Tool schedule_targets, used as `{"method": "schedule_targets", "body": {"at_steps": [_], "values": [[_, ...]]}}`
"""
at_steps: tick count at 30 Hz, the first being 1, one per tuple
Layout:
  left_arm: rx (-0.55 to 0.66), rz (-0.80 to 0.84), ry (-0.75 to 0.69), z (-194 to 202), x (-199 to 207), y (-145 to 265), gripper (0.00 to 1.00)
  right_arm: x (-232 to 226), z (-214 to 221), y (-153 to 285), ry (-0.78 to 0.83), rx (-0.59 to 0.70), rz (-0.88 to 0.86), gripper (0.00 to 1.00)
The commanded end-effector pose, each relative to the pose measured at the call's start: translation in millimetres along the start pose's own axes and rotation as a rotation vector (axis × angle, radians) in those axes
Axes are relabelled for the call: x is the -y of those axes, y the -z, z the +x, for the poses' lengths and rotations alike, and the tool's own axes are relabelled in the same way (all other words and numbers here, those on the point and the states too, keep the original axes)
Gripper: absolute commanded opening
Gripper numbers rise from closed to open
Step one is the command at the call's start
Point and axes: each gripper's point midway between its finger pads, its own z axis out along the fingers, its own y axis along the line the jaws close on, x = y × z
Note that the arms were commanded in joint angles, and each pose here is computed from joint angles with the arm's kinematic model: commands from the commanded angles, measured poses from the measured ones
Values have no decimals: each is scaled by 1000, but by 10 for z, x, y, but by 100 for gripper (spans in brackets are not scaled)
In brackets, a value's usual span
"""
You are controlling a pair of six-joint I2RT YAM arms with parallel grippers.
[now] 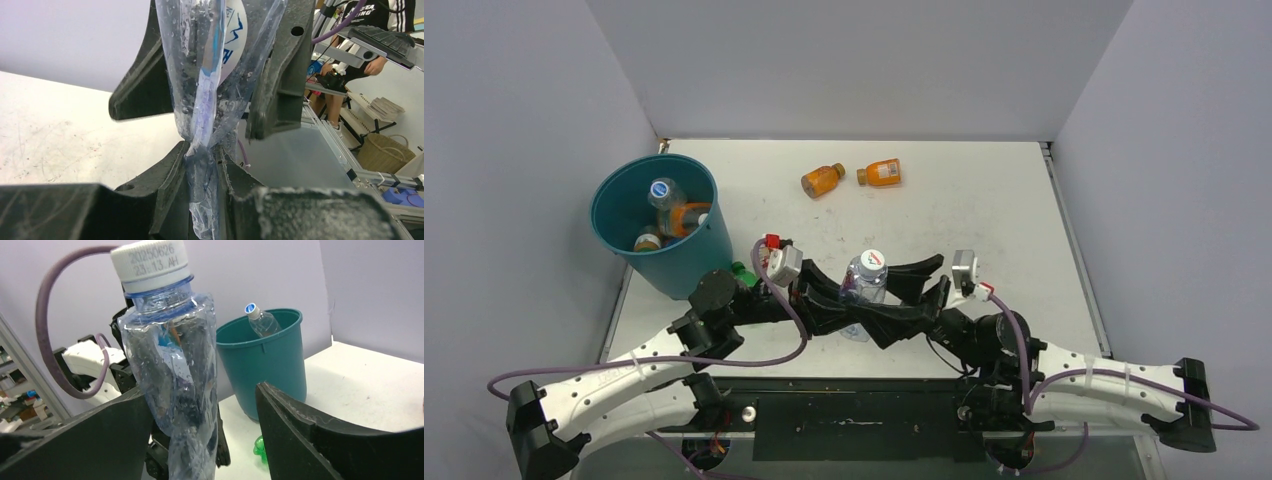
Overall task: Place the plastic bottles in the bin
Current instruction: Pick up the plastic bottle at the center of the board.
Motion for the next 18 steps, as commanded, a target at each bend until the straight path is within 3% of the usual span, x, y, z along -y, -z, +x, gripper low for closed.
{"method": "schedule_targets", "body": {"at_steps": [1, 3, 6, 7, 11, 15, 18], "values": [[18, 60, -13, -70, 146, -45, 0, -49, -180, -152, -6, 62, 0, 60], [6, 57, -8, -48, 146, -52, 5, -32, -173, -158, -8, 66, 9, 38], [2, 38, -15, -42, 136, -14, 71, -9, -170, -124, 3, 60, 18, 25], [5, 33, -24, -56, 146, 15, 98, 1, -189, -99, 9, 58, 23, 23], [43, -97, -117, -218, 65, 240, 96, 124, -122, 17, 59, -4, 77, 20], [225, -302, -246, -745, -44, 589, 96, 251, 78, 99, 118, -100, 122, 18], [325, -350, -271, -1122, 18, 687, 96, 276, 240, 102, 130, -151, 122, 17]]}}
